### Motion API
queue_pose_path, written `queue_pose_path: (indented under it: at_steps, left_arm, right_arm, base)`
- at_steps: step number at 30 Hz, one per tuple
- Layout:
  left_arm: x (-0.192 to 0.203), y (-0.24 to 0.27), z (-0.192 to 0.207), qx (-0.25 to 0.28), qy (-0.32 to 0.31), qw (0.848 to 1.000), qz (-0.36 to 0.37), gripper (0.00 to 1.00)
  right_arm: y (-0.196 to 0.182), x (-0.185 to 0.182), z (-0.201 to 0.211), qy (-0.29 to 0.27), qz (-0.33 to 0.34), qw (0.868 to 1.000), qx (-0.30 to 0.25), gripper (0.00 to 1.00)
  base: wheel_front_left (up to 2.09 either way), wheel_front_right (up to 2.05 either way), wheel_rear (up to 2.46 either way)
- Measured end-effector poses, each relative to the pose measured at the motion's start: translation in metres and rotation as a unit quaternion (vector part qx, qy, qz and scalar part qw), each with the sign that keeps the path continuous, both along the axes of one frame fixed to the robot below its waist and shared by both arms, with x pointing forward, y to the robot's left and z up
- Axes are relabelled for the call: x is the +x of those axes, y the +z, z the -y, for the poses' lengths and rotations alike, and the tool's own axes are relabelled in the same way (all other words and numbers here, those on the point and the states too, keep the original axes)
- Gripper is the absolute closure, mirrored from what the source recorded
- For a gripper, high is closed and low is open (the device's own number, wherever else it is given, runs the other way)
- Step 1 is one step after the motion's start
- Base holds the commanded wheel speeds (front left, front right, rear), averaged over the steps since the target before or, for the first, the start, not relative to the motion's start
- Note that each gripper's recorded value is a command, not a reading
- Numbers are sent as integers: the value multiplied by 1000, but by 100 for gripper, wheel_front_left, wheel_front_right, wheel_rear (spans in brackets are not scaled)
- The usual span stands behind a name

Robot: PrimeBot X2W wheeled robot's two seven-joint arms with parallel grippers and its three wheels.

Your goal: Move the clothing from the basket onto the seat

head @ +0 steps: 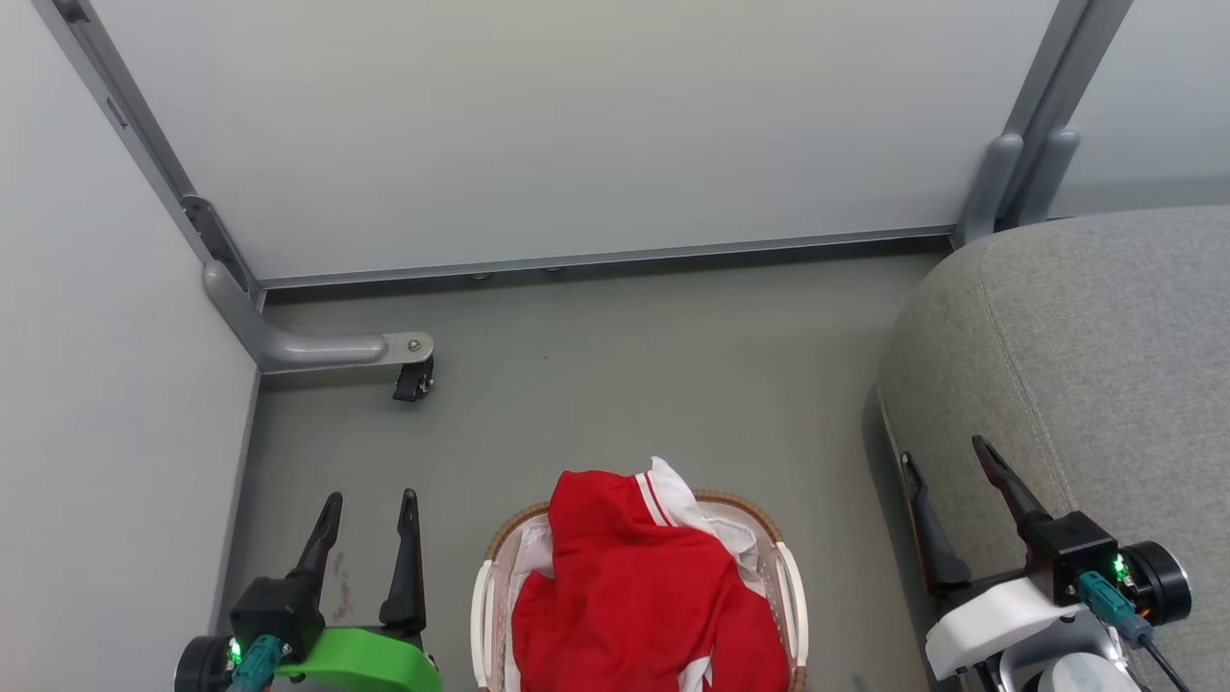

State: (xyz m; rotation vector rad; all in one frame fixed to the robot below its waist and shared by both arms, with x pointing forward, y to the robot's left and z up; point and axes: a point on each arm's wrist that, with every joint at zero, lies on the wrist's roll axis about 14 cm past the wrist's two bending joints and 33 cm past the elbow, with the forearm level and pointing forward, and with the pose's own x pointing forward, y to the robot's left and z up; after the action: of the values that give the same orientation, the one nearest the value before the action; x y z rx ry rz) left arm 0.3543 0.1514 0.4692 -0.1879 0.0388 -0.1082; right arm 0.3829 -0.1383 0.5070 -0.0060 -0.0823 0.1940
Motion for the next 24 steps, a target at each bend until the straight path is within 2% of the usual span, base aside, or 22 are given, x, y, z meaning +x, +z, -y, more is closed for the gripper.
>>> queue_pose_path:
  at_steps: [24]
  left_arm:
    - [1,-10,6,-1,-10,1000,-15,0]
  right_arm:
    - [-3,3,2,-3,-4,1000,0,0]
  base:
    - [0,0,0]
